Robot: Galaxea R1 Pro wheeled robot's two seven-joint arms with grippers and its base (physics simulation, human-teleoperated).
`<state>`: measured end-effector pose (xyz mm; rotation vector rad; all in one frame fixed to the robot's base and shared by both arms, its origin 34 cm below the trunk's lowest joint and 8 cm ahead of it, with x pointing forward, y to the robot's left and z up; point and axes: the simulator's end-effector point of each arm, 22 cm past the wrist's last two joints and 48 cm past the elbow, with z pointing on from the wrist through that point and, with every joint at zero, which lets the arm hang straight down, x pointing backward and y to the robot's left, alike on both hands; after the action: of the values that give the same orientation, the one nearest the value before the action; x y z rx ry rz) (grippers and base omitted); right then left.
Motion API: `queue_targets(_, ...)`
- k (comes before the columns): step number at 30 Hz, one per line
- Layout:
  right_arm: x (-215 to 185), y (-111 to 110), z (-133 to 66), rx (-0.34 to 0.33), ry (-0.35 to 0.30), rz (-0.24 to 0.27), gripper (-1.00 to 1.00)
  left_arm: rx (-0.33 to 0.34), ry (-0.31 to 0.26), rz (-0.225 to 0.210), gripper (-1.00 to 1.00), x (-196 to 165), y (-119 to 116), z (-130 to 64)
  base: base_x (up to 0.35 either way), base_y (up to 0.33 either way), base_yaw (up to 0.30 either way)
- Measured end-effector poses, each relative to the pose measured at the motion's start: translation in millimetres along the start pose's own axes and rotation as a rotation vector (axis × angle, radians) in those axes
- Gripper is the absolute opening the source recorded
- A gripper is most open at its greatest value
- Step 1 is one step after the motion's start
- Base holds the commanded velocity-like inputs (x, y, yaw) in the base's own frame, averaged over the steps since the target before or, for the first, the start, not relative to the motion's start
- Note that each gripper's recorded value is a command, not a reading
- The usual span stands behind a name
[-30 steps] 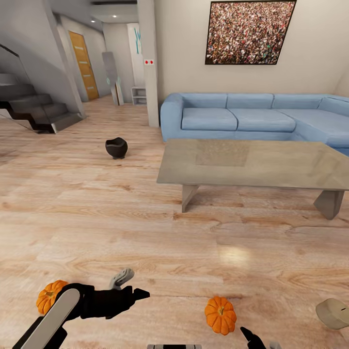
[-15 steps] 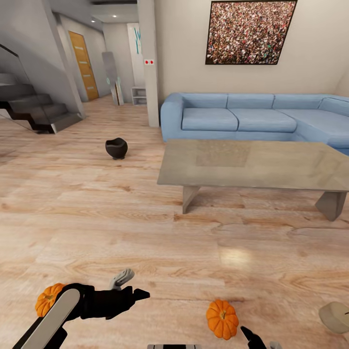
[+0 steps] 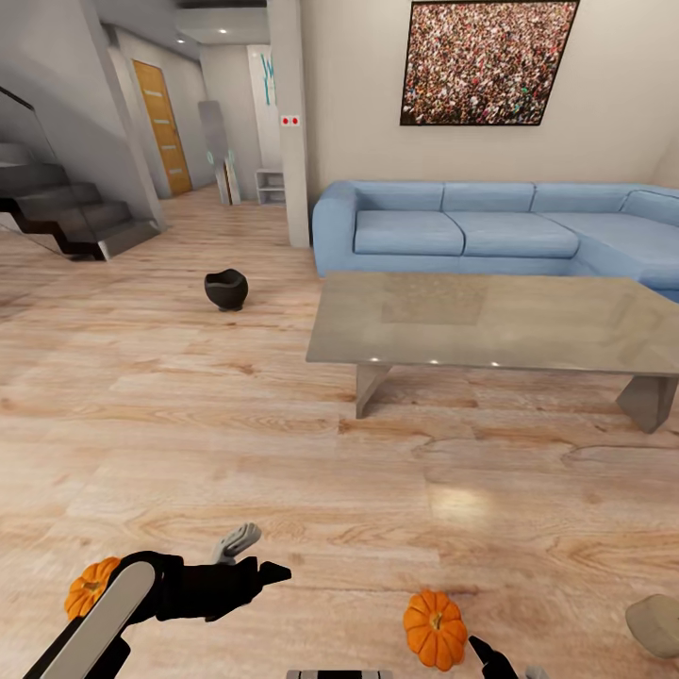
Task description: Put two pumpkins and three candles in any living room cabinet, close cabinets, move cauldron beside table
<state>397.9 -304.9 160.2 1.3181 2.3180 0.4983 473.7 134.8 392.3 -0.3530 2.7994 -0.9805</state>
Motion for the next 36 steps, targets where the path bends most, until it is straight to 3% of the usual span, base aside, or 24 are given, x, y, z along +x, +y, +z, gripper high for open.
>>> queue_targets(36,-2.9,0.2,0.0,-0.001,-0.013,-0.004,1.0,-0.001,-0.001,-0.001,1.0,-0.6,0.4,-0.3,0.045,0.023,0.0)
